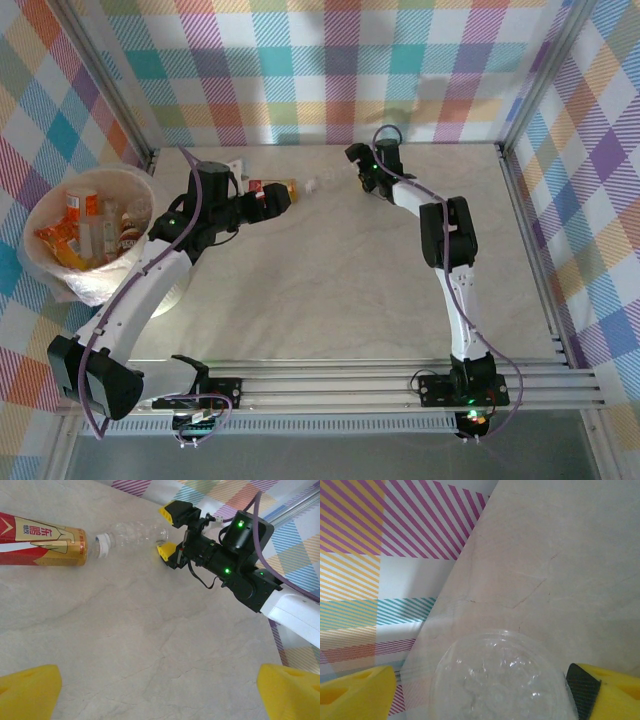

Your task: Put the plastic bottles in the bin

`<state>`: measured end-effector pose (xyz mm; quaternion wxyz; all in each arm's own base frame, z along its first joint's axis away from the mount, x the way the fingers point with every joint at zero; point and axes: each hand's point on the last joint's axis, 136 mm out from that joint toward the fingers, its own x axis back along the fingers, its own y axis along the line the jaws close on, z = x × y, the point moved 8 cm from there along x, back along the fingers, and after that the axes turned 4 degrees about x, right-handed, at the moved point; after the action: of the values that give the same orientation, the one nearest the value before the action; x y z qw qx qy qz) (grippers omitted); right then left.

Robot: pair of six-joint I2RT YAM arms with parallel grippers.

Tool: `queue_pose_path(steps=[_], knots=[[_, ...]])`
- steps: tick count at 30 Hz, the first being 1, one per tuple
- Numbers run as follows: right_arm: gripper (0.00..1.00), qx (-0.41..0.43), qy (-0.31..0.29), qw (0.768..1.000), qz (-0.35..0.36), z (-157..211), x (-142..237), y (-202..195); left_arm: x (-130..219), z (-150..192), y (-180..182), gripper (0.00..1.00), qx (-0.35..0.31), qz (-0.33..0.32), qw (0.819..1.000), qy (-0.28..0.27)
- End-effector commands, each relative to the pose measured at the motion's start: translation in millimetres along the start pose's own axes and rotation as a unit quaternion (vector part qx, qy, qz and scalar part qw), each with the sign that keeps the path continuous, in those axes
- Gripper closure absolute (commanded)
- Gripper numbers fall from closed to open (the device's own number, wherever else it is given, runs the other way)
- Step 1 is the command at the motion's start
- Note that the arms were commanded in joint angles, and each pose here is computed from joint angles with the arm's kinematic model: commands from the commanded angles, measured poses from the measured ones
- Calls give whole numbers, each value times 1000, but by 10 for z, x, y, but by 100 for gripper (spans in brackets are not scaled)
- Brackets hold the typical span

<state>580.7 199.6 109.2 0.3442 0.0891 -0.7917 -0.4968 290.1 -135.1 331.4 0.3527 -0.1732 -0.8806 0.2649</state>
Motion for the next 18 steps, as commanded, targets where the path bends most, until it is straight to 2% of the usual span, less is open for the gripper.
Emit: queue_pose_path(steps=[1,10,18], knots=[[18,26,20,999,0,139,-128,-133,2,48,13,0,-14,-5,1000,3],[41,110,11,994,-7,95,39,52,-25,78,43,0,-11,-9,1000,8],[49,194,-38,980,-26,-4,513,381,-66,126,45,0,-8,5,1000,22]])
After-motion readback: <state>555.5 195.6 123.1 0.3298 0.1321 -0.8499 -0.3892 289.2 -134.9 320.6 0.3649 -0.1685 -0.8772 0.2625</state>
